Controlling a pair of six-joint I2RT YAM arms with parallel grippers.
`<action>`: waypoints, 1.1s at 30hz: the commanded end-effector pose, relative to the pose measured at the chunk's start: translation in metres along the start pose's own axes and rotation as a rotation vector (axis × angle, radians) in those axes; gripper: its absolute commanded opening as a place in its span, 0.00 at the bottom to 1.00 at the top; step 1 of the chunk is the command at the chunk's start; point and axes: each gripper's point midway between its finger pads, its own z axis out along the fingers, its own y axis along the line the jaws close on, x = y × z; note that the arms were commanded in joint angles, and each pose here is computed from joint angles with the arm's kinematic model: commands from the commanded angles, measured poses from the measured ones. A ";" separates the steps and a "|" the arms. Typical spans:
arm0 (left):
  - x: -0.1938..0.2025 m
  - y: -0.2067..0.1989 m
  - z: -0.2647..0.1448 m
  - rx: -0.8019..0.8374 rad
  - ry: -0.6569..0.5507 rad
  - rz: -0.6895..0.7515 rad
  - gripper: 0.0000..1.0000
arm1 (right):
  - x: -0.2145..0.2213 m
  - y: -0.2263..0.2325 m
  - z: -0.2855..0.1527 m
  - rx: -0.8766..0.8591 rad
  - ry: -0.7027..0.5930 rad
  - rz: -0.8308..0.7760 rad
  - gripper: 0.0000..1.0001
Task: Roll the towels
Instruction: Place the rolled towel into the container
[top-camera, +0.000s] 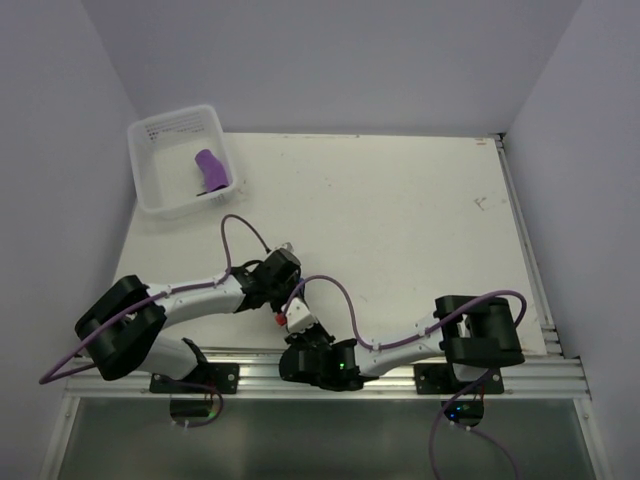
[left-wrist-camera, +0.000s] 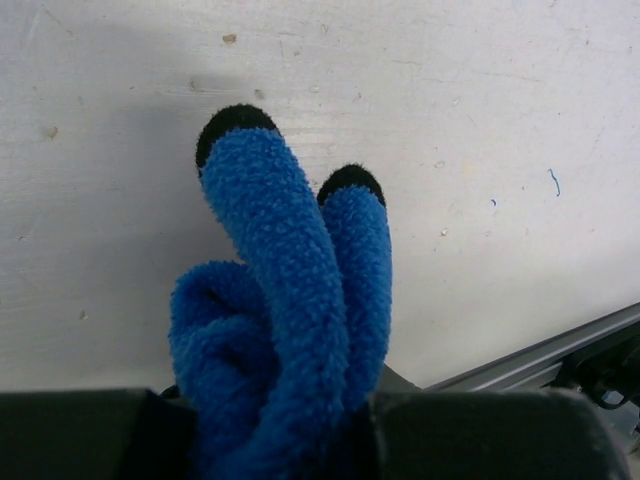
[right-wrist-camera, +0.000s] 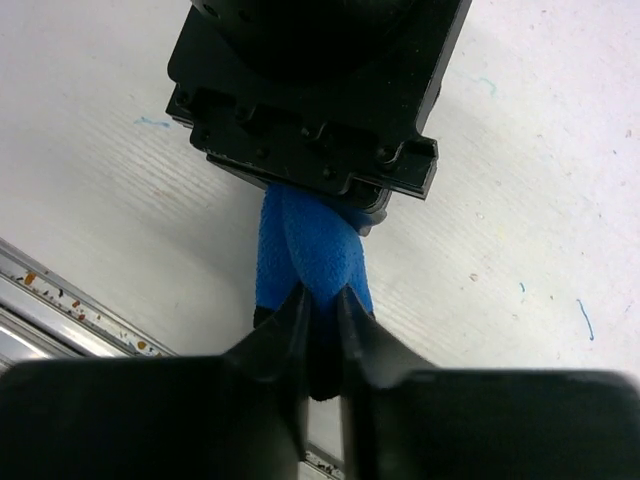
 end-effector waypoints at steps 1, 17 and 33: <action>0.000 -0.005 0.001 0.019 -0.004 0.008 0.00 | -0.025 -0.009 -0.005 0.058 -0.058 0.069 0.25; -0.121 0.010 -0.054 -0.110 -0.193 0.112 0.00 | -0.061 -0.086 -0.062 0.013 -0.131 0.307 0.67; -0.410 0.063 -0.186 -0.459 -0.653 0.007 0.00 | -0.028 -0.125 -0.071 -0.005 -0.078 0.346 0.71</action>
